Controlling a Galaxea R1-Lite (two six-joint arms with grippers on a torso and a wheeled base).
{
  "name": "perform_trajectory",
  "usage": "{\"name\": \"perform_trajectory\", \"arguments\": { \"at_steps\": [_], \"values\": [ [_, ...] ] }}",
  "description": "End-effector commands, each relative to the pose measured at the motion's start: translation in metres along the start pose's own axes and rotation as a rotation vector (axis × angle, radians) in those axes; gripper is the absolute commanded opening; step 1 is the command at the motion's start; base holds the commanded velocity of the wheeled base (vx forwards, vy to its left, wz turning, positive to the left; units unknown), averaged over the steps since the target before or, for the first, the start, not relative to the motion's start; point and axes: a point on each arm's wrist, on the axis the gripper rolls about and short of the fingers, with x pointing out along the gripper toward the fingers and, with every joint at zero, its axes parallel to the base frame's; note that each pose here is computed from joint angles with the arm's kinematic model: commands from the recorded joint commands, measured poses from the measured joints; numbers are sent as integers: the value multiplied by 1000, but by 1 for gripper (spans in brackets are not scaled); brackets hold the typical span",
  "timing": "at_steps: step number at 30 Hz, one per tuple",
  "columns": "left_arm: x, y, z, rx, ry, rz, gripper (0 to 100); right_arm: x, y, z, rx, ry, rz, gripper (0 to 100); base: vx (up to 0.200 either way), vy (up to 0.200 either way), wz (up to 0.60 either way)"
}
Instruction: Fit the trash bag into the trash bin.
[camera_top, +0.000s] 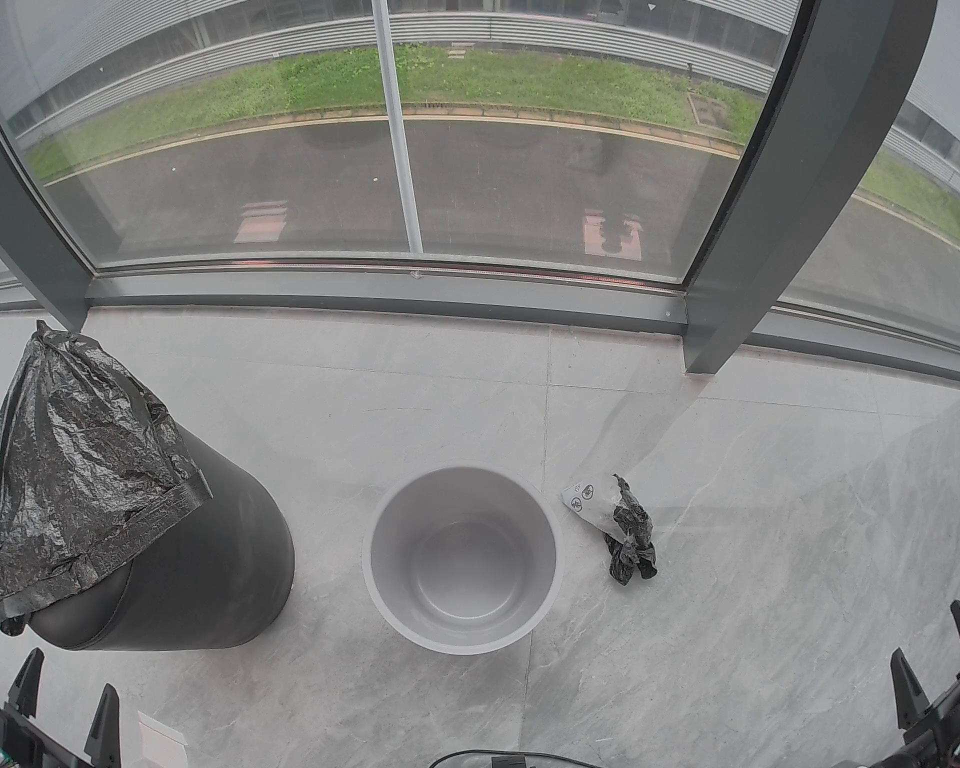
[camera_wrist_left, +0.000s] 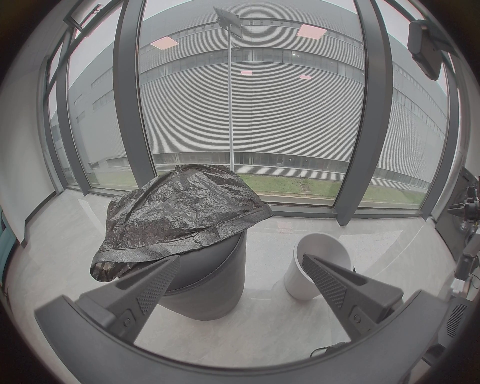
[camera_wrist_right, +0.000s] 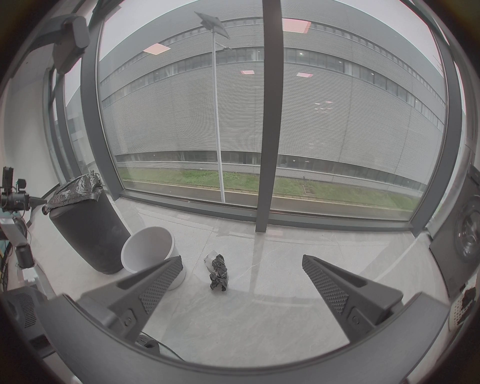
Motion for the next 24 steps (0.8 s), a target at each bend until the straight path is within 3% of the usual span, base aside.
{"name": "perform_trajectory", "arguments": {
  "at_steps": [1, 2, 3, 4, 5, 6, 7, 9, 10, 13, 15, 16, 17, 18, 19, 24],
  "values": [
    [-17, 1, 61, -30, -195, 19, 100, 0, 0, -4, -9, -14, 12, 100, 0, 0, 0],
    [-17, 1, 61, -30, -195, 19, 100, 0, 0, -4, -9, -14, 12, 100, 0, 0, 0],
    [-20, 1, 86, -59, -210, 4, 100, -3, 0, 8, 27, -66, 28, 100, 0, 0, 0],
    [-17, 2, 105, -65, -178, -9, 100, -17, -1, 70, 185, -226, 108, 100, 0, 0, 0],
    [-15, 1, 108, -63, -164, -16, 100, -21, -2, 94, 253, -250, 131, 100, 0, 0, 0],
    [-14, 1, 108, -63, -161, -16, 100, -21, -2, 97, 264, -249, 134, 100, 0, 0, 0],
    [-7, 1, 106, -53, -124, -22, 100, -18, -3, 122, 288, -226, 153, 100, 0, 0, 0],
    [-5, 1, 105, -51, -113, -26, 100, -12, -3, 127, 270, -198, 168, 100, 0, 0, 0],
    [3, 0, 105, -49, -93, -55, 100, 4, -3, 133, 230, -135, 206, 100, 0, 0, 0],
    [18, -2, 109, -23, -32, -75, 100, 37, -5, 144, 236, -80, 227, 100, 0, 0, 0],
    [27, -2, 112, 26, 4, -74, 100, 54, -5, 149, 251, -68, 250, 100, 0, 0, 0],
    [39, -3, 115, 106, 46, -73, 100, 73, -4, 154, 292, -58, 288, 100, 0, 0, 0],
    [39, -3, 115, 106, 46, -73, 100, 73, -4, 154, 292, -58, 288, 100, 0, 0, 0],
    [52, -4, 118, 241, 96, -82, 100, 95, 0, 159, 356, -60, 338, 100, 0, 0, 0],
    [58, -4, 119, 305, 121, -89, 100, 105, 1, 160, 373, -59, 347, 100, 0, 0, 0],
    [90, -8, 113, 522, 234, -150, 100, 155, 9, 149, 412, 12, 319, 100, 0, 0, 0]
  ]
}}
